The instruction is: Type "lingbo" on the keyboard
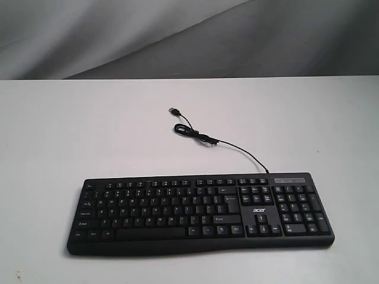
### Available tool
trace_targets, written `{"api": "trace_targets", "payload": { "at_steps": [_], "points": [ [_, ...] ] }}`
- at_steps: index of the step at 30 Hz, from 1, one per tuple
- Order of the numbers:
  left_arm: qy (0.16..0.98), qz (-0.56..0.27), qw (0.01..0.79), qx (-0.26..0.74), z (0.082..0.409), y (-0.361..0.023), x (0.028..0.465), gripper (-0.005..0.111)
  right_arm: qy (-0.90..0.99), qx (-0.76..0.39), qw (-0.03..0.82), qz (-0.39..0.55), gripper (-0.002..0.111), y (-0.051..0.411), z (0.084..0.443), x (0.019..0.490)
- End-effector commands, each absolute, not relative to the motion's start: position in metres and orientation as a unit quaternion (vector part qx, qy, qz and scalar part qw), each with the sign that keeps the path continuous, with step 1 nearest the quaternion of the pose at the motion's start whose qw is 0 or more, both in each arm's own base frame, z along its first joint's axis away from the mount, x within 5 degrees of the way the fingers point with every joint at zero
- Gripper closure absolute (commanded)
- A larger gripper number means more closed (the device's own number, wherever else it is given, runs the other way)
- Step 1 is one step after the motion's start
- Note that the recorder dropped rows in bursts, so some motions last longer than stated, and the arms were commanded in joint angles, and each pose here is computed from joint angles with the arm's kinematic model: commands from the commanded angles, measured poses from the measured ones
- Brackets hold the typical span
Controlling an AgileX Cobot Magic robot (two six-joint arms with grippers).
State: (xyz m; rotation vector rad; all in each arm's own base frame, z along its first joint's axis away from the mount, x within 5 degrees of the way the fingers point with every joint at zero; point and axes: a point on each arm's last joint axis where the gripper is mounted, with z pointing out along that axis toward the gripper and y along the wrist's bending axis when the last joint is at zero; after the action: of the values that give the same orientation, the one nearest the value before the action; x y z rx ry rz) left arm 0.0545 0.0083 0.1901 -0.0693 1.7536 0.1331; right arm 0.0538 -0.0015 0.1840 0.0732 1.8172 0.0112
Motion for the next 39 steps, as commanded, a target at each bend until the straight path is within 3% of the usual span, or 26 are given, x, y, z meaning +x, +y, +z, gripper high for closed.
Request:
{"api": "trace_targets", "payload": {
  "at_steps": [1,14,17,22,27,29,32,39],
  "points": [
    [0.765,0.058,0.640,-0.031,0.189,0.008,0.054,0.106,0.788,0.032,0.615,-0.002,0.108,-0.002,0.183,0.054],
    [0.765,0.058,0.640,-0.031,0.189,0.008,0.054,0.106,0.782,0.031,0.623,-0.003,0.108,-0.002,0.185,0.054],
    [0.765,0.058,0.640,-0.031,0.189,0.008,0.054,0.106,0.749,0.030,0.662,-0.003,0.108,-0.002,0.194,0.056],
    [0.765,0.058,0.640,-0.031,0.189,0.008,0.054,0.106,0.562,0.025,0.827,-0.006,0.108,-0.003,0.239,0.050],
    [0.765,0.058,0.640,-0.031,0.189,0.008,0.054,0.106,0.502,0.024,0.864,-0.005,0.108,-0.003,0.250,0.045],
    [0.765,0.058,0.640,-0.031,0.189,0.008,0.054,0.106,0.473,0.046,0.879,0.037,0.108,-0.003,0.255,0.042],
    [0.765,0.058,0.640,-0.031,0.189,0.008,0.054,0.106,0.447,0.120,0.865,0.192,0.108,-0.002,0.257,0.040],
    [0.765,0.058,0.640,-0.031,0.189,0.008,0.054,0.106,0.485,0.086,0.855,0.163,0.108,0.003,0.269,0.043]
  ]
}}
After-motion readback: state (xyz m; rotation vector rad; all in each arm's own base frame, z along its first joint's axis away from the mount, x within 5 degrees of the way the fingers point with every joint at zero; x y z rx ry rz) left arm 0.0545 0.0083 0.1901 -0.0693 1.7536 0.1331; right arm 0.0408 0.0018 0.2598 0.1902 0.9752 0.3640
